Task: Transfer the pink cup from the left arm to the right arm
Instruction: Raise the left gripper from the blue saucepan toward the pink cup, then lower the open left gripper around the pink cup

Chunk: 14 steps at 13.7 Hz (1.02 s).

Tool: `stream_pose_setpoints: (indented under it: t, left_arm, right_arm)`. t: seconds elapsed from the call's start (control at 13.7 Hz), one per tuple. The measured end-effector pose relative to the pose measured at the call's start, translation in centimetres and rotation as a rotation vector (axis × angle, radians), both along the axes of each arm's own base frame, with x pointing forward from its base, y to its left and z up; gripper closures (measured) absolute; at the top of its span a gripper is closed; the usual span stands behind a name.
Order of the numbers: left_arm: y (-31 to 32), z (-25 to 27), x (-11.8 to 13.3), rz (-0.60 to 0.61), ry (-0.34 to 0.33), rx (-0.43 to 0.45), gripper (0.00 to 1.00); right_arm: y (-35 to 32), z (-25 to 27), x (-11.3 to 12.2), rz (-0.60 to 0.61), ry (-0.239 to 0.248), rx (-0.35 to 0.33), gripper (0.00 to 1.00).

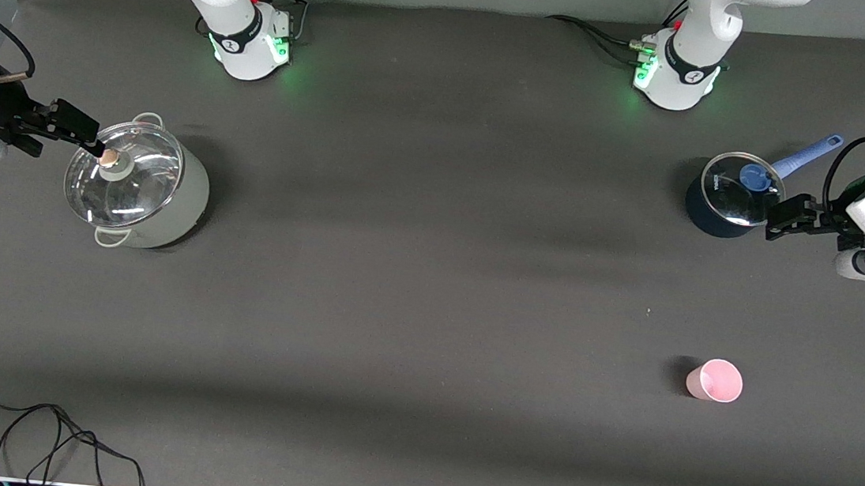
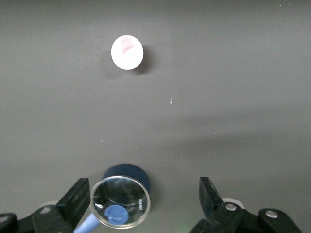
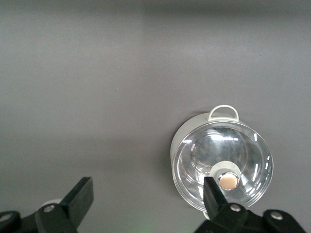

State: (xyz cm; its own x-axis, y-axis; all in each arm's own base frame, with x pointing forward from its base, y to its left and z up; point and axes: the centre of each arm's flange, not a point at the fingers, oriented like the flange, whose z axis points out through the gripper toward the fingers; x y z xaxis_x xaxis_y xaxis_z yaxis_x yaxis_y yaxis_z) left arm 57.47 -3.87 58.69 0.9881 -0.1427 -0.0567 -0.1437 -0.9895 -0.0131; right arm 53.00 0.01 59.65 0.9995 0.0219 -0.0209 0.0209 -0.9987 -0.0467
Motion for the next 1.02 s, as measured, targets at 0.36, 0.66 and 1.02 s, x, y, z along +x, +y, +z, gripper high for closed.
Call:
stream_pose_setpoints:
  t: [0.36,0.66,1.02]
  left_arm:
    - [1.7,1.6,1.8,-0.391,-0.055,-0.003,0.0]
    - [7.6,-0.3,4.0,-0.595,-0.115,-0.105,0.0]
    - [18.7,-5.5,4.8,-0.766,-0.261,-0.368,0.0]
  right_arm:
    - [0.0,0.0,0.0,0.0,0.0,0.0,0.0]
    - [0.0,0.0,0.0,0.0,0.0,0.0,0.0]
    - [-0.1,0.0,0.0,-0.001,0.0,0.0,0.0]
